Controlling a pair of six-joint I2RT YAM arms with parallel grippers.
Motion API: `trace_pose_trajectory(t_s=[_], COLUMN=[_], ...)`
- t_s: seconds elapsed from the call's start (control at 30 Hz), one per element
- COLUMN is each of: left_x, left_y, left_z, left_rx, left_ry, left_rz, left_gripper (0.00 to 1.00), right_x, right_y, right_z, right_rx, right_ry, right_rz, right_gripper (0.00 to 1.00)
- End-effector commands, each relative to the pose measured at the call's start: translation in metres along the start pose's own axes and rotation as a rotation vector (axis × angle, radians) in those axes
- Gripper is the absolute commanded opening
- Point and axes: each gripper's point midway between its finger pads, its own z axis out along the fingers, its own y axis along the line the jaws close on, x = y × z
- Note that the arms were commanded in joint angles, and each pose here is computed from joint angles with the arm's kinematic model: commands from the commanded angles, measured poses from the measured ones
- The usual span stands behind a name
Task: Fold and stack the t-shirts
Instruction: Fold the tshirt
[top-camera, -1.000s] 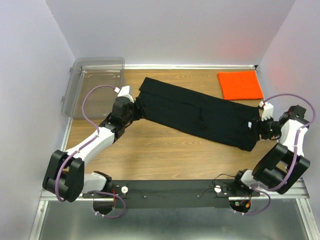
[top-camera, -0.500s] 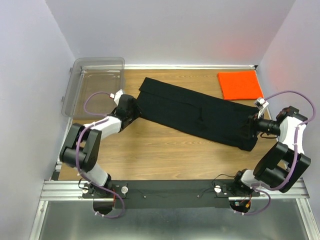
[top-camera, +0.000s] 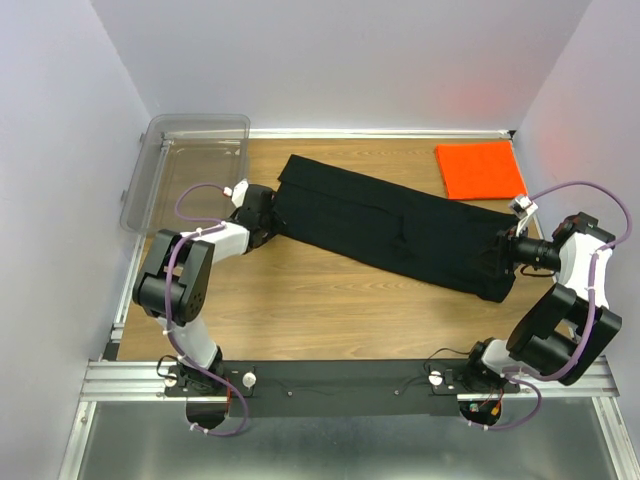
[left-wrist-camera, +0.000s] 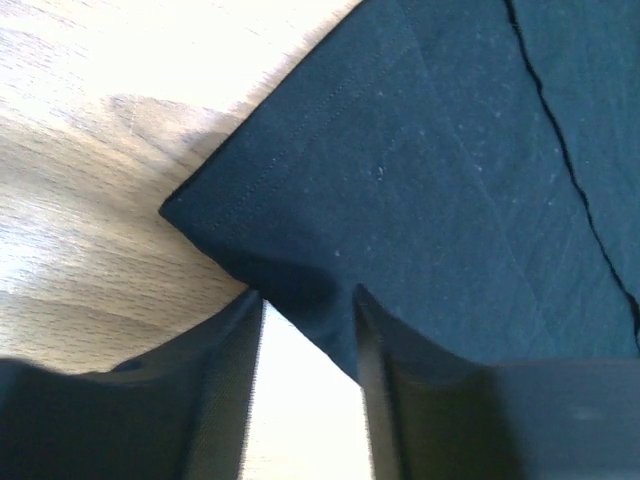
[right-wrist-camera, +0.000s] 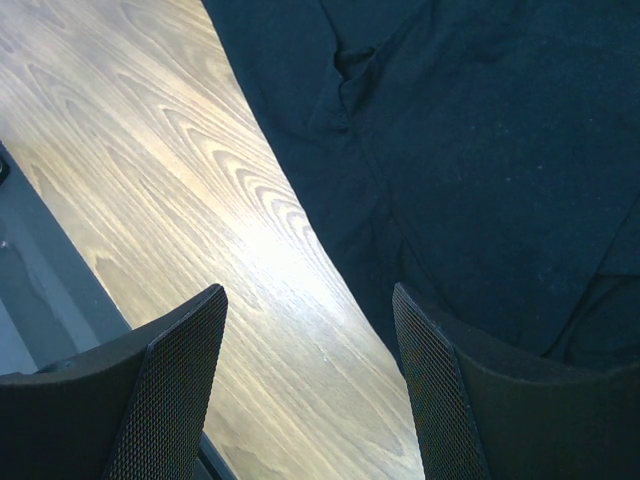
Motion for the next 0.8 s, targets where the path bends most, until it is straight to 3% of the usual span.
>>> trace_pose_trajectory(t_s=[0.0,0.2,0.33,0.57,0.77], left_x=[-0.004,-0.003,-0.006,-0.012,0.016], left_y=[0.007,0.004,0.001,-0.008,0.011], left_z=[0.006,0.012,0.009,-0.025,-0.056], left_rx=[-0.05,-0.043,-0.032,0.023,0.049], left_ry=[-0.012,0.003,-0.005,-0.044,-0.003], left_rz=[-0.003,0.026,0.047,0.066,0.038], left_gripper=[0.45,0.28,0.1,0.03,0.02], right_x=[-0.012,-0.016,-0.017,-0.022,-0.027], right_y=[0.005,0.014,0.017,0.021,0.027], right_z=[-0.001,-0.004,-0.006,-0.008,-0.011], right_rx=[-0.021,-0.032,-0.025,-0.02,-0.015], right_ry=[-0.036,-0.041,-0.043,-0.049,-0.062], right_rz=[-0.024,-0.052,-0.069,-0.103,-0.135], right_gripper=[0.75,0.75,0.75,0.75,0.75])
